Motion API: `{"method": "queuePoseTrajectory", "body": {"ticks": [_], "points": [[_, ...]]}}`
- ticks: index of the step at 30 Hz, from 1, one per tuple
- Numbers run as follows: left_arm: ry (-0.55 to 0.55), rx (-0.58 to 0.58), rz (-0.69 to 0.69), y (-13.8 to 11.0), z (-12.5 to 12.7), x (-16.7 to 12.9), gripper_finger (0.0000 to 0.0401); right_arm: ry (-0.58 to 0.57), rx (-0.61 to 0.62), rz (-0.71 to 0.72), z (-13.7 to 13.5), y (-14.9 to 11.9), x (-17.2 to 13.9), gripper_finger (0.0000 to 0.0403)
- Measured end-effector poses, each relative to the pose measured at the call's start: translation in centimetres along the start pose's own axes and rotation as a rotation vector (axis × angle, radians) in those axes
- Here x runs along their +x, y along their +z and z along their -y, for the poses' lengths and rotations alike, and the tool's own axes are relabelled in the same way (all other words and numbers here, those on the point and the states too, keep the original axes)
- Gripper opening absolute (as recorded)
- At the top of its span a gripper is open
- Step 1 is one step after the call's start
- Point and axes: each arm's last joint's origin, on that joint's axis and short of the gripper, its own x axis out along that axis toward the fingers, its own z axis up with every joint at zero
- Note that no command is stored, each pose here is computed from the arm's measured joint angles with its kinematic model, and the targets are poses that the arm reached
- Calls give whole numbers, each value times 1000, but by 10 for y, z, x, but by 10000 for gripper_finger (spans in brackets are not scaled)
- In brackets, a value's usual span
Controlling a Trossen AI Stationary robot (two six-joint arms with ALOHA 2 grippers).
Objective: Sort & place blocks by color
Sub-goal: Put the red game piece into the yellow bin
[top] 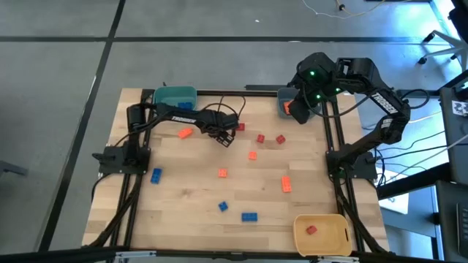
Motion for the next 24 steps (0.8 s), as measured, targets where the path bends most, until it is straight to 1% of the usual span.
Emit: {"method": "queuePoseTrajectory", "body": {"ticks": [4, 8, 10, 12, 15, 16, 20, 24], "points": [[-5, 9, -12, 0, 2, 3, 198, 0, 0, 0, 0, 0, 0, 2], [-9, 60, -5, 1, 2, 4, 193, 0, 0, 0, 0, 0, 0, 2], [-16, 71, -13, 2, 0, 5, 180, 0, 0, 0, 0, 0, 0, 2], [-13, 76, -24, 2, -2, 5, 159, 0, -1, -1, 0, 0, 0, 2], [-12, 115, -28, 2, -3, 6, 127, 0, -22, -4, 0, 0, 0, 1], [-13, 134, -29, 2, -3, 6, 126, 5, -25, -5, 0, 0, 0, 1], [-50, 193, -47, 2, -3, 4, 126, 74, -40, -22, -3, -1, 0, 1], [-67, 218, -67, 1, 1, -2, 126, 125, -109, -30, -11, -4, -1, 2]]}}
